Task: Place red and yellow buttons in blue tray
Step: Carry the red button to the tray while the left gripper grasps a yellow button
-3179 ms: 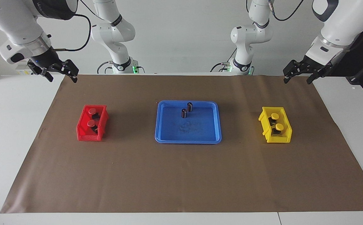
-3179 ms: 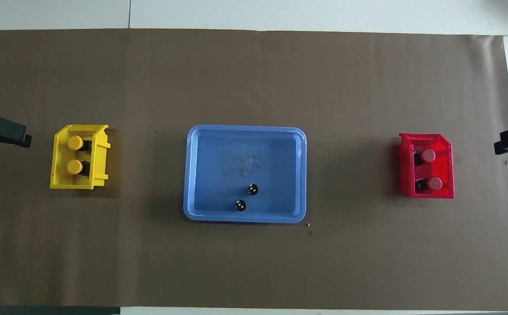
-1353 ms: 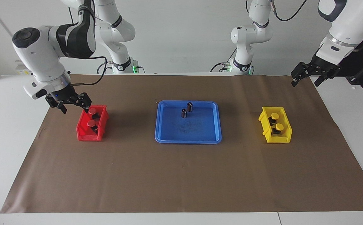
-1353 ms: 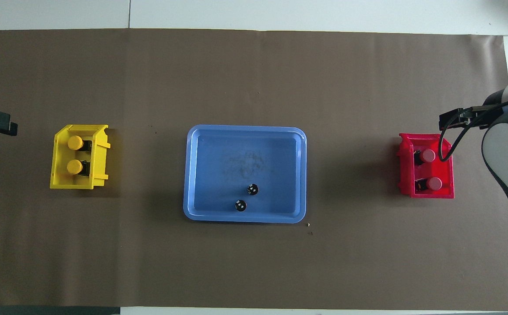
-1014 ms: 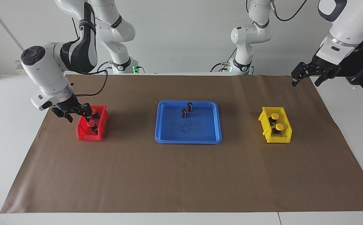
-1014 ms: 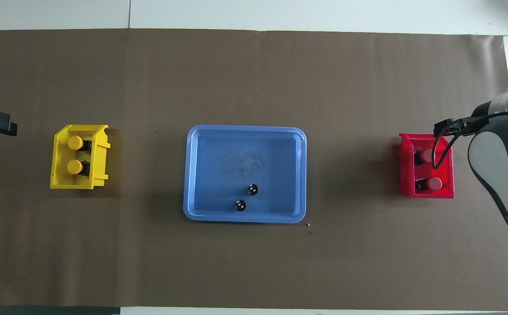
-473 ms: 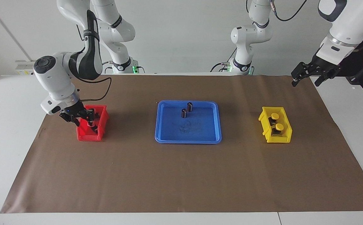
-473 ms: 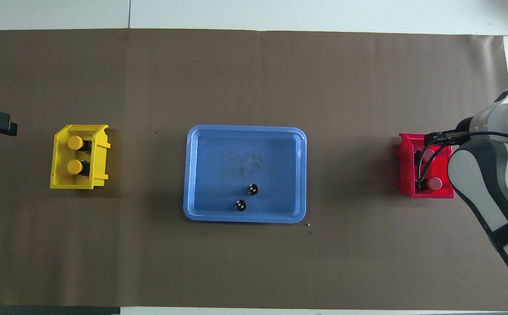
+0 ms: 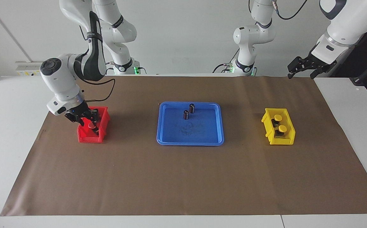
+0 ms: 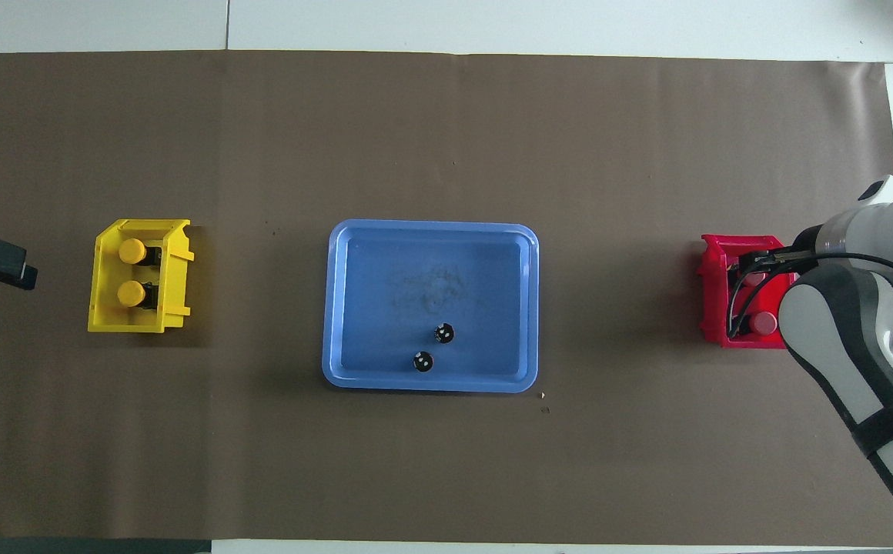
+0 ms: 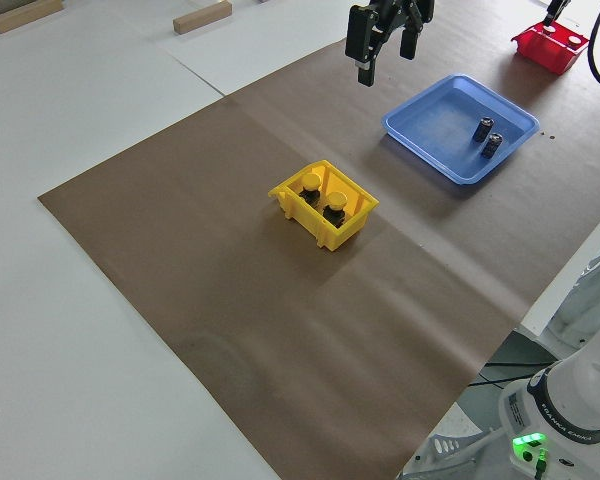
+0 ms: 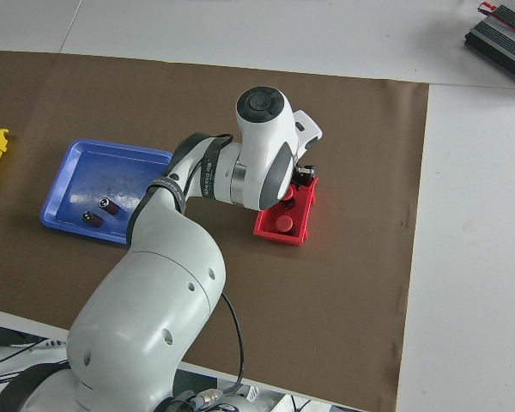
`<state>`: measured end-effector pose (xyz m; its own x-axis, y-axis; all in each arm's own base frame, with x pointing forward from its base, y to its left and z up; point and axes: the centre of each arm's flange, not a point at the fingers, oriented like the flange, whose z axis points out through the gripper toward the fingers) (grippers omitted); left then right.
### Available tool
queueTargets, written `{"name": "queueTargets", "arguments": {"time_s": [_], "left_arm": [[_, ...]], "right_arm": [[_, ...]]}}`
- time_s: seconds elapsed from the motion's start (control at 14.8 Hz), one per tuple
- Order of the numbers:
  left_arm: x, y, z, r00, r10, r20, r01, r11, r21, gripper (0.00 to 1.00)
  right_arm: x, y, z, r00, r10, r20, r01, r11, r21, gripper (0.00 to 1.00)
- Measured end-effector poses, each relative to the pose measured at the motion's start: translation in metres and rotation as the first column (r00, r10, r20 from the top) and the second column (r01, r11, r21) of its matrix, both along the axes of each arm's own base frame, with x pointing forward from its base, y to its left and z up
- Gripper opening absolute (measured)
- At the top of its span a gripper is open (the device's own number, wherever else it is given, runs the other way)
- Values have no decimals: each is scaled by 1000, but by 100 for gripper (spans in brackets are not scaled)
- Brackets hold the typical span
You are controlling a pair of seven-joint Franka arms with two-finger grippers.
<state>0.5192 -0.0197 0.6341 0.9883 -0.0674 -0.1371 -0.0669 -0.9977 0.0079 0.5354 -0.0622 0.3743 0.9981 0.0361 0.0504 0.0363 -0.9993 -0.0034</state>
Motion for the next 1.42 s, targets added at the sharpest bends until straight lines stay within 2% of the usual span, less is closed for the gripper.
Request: {"name": "queueTargets", "arguments": {"time_s": [0.07, 0.14, 0.27, 0.34, 0.54, 0.68, 0.81, 0.95, 1.01, 1.08, 1.15, 1.22, 1.42], "left_arm": [[2, 7, -4, 1000, 12, 11, -12, 1000, 26, 100], [5, 13, -12, 999, 17, 48, -20, 999, 48, 100], [9, 29, -46, 990, 24, 137, -32, 998, 60, 100], [6, 37, -69, 988, 28, 153, -38, 997, 60, 100], [7, 45, -123, 988, 46, 147, -52, 998, 39, 98], [16, 38, -145, 984, 87, 155, -86, 996, -14, 97], [28, 27, -164, 981, 107, 161, -104, 994, -28, 95], [37, 12, -182, 982, 99, 160, -95, 995, -31, 87], [40, 9, -189, 982, 97, 160, -93, 995, -32, 87], [43, 7, -195, 982, 95, 161, -91, 995, -33, 79], [46, 7, -202, 982, 94, 161, -90, 995, -34, 79], [49, 7, -209, 983, 92, 158, -87, 996, -35, 74], [54, 10, -225, 984, 92, 153, -87, 996, -36, 69]], "right_arm": [[-2, 0, -2, 1000, 0, 7, 0, 1000, -1, 58], [-2, 0, -5, 1000, 0, 14, 0, 1000, -2, 58], [-4, 1, -8, 1000, 1, 23, -1, 1000, -3, 58], [-4, 1, -10, 1000, 1, 23, -1, 1000, -3, 58], [-7, 1, -16, 999, 12, 32, -12, 1000, -5, 58], [-10, 1, -20, 999, 16, 32, -16, 1000, -6, 58], [-11, 1, -23, 999, 16, 29, -16, 1000, -6, 56], [-12, 1, -24, 999, 17, 37, -17, 1000, -7, 53], [-13, 1, -25, 999, 22, 38, -22, 1000, -8, 51], [-13, 1, -25, 999, 35, 38, -34, 999, -9, 42], [-12, 1, -24, 998, 50, 40, -50, 999, -10, 41], [-10, 1, -21, 997, 69, 38, -68, 998, -11, 41], [9, -1, 26, 994, 103, -36, -103, 995, 3, 41]]}}
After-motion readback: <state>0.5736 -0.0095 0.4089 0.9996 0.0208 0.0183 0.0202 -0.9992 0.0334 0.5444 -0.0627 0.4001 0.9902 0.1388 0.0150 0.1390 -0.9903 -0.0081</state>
